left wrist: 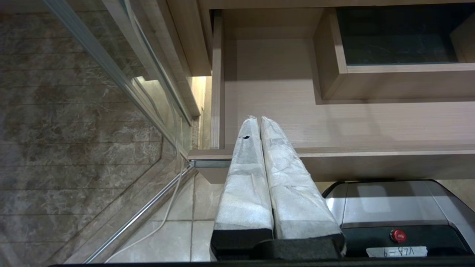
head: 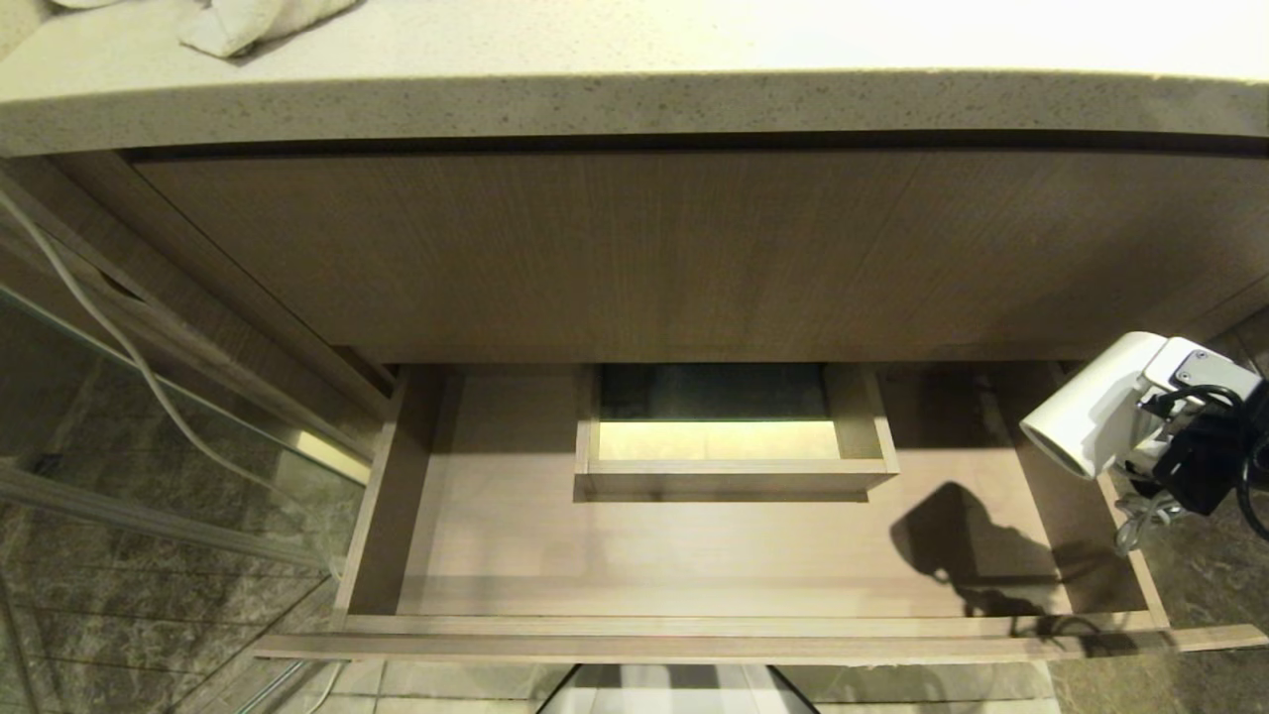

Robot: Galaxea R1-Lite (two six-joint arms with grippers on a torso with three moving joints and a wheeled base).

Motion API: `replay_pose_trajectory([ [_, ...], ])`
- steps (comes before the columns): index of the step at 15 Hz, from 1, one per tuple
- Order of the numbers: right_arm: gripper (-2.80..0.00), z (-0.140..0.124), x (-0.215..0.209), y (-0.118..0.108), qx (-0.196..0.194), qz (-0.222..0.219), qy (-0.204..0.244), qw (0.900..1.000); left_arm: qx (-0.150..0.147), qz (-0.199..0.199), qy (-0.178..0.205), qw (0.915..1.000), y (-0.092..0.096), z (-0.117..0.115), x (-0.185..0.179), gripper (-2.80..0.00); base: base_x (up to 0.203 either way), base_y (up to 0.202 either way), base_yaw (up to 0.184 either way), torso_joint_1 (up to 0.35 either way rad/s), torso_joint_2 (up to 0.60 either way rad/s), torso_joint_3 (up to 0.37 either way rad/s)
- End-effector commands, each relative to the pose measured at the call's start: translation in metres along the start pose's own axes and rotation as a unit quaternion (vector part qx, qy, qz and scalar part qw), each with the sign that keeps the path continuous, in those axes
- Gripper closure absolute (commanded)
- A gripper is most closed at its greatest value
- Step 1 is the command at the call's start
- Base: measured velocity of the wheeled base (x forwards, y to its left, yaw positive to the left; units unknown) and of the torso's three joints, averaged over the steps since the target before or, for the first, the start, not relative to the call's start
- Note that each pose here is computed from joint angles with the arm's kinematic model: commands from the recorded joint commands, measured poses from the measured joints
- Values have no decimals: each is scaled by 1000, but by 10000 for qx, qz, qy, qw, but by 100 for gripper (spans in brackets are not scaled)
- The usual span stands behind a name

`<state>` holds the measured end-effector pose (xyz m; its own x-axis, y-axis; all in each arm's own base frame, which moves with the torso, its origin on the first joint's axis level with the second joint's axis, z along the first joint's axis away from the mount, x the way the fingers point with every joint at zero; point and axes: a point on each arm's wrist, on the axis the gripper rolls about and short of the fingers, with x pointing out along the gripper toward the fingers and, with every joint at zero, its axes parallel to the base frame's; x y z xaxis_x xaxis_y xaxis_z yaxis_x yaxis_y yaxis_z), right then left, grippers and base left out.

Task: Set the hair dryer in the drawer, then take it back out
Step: Place it on the countertop

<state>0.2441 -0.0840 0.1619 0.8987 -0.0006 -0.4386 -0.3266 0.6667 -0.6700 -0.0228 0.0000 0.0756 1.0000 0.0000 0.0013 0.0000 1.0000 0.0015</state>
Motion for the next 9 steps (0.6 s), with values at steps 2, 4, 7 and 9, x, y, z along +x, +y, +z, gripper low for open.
replay_pose_trajectory([
  [2,0,8,-23,2,-85,-190,-120,9997,0,0,-9,10000,0,0,0,0,0,0,0,0,0,0],
  [4,0,11,-37,5,-101,-262,-159,9995,0,0,-1,10000,0,0,0,0,0,0,0,0,0,0],
  [7,0,13,-56,13,-149,-383,-240,9989,0,0,-9,10000,0,0,0,0,0,0,0,0,0,0],
  [9,0,13,-61,16,-148,-410,-248,9987,0,0,-6,10000,0,0,0,0,0,0,0,0,0,0],
])
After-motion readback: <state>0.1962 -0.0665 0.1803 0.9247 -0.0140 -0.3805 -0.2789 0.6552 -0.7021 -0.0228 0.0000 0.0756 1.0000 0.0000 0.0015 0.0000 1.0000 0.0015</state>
